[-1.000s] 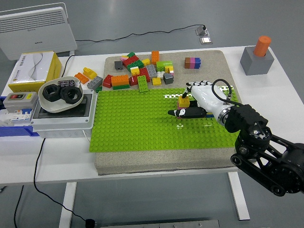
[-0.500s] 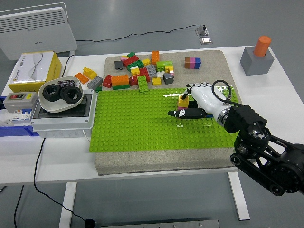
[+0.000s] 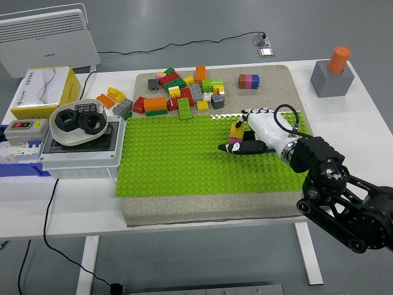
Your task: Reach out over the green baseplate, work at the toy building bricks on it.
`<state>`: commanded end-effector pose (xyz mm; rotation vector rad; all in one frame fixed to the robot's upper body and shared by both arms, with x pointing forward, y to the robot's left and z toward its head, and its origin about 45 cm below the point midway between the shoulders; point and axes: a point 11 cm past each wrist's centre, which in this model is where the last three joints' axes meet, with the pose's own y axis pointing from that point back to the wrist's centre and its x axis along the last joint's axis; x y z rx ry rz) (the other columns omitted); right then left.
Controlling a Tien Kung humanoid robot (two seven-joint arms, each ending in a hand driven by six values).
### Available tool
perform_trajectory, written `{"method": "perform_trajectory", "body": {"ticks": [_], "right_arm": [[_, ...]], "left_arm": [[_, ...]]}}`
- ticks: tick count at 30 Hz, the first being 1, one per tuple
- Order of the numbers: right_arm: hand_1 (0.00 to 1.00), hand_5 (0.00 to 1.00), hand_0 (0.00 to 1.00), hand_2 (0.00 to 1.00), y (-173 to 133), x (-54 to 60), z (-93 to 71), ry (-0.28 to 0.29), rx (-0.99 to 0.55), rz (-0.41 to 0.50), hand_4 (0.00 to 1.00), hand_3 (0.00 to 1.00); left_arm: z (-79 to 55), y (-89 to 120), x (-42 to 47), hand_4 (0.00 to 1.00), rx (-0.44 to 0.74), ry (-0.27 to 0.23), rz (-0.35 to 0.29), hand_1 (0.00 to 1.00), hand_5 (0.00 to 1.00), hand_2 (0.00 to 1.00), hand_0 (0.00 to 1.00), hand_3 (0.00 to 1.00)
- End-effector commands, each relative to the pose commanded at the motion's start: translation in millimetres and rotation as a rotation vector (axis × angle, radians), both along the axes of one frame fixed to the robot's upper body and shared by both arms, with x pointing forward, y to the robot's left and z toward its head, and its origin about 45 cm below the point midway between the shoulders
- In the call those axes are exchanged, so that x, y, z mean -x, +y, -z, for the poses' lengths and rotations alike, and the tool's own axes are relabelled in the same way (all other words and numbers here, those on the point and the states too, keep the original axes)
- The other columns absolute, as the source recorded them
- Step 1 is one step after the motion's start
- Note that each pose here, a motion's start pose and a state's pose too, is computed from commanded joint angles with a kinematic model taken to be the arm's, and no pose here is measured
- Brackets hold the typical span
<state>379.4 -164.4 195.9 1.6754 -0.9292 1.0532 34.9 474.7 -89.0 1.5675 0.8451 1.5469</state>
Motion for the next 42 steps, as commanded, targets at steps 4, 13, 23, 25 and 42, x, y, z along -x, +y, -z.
{"method": "perform_trajectory", "body": {"ticks": [4,13,23,25,42], "right_arm": [[0.955,0.882,0.998,0.948,0.8,0.5,-1.9,-0.007,-0.003,-0.005,0.998,0.673],[0.954,0.876,0.998,0.947,2.7,2.2,-5.2,-0.020,-0.011,-0.021,0.998,0.673],[0.947,0.871,0.998,0.938,1.7,3.8,0.5,-0.005,-0.005,-0.022,0.998,0.668],[0.947,0.871,0.998,0.938,1.1,3.4,1.3,-0.003,-0.005,-0.019,0.998,0.668],[0.945,0.866,0.998,0.934,-2.0,4.6,6.9,0.009,-0.008,-0.006,0.998,0.667]], "left_arm": [[0.1,-0.2,0.2,0.637,0.001,0.000,-0.001,0.730,0.423,0.641,0.791,0.450],[0.3,-0.3,0.9,0.637,0.001,0.002,-0.003,0.730,0.422,0.641,0.791,0.450],[0.6,-0.9,1.8,0.637,0.003,0.004,-0.002,0.730,0.423,0.641,0.791,0.450],[0.7,-0.9,1.8,0.637,0.004,0.004,-0.002,0.730,0.423,0.641,0.791,0.450],[0.8,-1.2,1.8,0.637,0.004,0.005,0.001,0.731,0.425,0.641,0.792,0.451]]}}
